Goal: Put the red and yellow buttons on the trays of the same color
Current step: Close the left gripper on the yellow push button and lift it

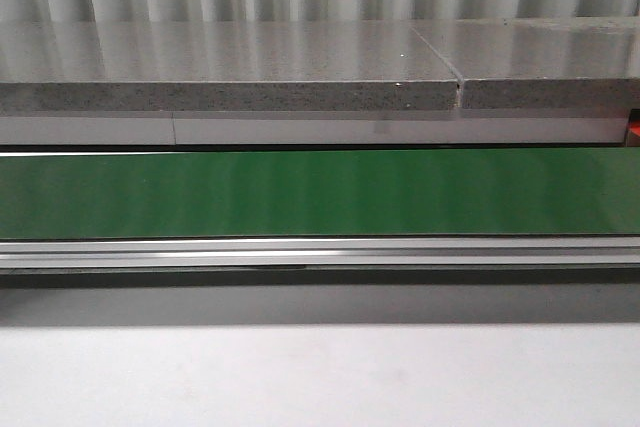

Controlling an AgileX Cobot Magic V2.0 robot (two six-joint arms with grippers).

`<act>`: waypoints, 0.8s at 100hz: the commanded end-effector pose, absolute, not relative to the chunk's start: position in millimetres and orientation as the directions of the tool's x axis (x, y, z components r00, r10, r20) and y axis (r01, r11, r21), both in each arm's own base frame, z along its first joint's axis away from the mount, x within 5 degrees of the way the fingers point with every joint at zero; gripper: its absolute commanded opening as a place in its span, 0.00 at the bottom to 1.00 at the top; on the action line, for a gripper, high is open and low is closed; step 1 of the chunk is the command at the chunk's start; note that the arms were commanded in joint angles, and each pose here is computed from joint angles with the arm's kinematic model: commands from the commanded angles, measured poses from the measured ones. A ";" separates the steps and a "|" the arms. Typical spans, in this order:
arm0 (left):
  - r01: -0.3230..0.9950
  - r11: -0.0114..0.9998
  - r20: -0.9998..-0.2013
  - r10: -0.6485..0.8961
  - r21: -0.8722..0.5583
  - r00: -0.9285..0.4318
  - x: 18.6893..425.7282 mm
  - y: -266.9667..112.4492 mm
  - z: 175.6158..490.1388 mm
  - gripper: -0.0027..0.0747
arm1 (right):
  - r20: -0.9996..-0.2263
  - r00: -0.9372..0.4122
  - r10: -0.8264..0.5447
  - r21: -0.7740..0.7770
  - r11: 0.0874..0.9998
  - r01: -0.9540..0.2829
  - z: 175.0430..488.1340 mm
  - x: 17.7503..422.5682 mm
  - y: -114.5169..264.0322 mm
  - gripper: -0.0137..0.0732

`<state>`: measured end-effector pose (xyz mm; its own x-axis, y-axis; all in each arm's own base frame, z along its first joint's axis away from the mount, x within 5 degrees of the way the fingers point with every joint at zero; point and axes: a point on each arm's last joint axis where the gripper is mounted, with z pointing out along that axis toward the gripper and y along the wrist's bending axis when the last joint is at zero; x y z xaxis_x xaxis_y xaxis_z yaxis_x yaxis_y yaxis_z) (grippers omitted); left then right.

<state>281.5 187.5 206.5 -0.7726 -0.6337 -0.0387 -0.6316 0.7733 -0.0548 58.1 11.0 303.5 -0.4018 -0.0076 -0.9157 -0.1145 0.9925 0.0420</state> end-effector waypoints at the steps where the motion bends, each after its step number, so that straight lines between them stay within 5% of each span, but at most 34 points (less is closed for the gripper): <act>1: -0.634 0.771 -0.089 -0.637 -0.063 -0.766 283.7 189.2 221.2 0.62 | -0.948 -0.319 -0.011 0.026 0.994 -0.110 316.7 60.7 10.1 0.07; 34: -0.635 0.770 -0.105 -0.638 -0.065 -0.763 287.6 191.8 215.5 0.35 | -0.948 -0.319 -0.011 0.026 0.994 -0.110 316.7 60.7 10.1 0.07; 80: -0.550 0.832 -0.273 -0.546 -0.068 -0.792 266.9 160.6 288.7 0.33 | -0.948 -0.319 -0.011 0.026 0.994 -0.110 316.7 60.7 10.1 0.07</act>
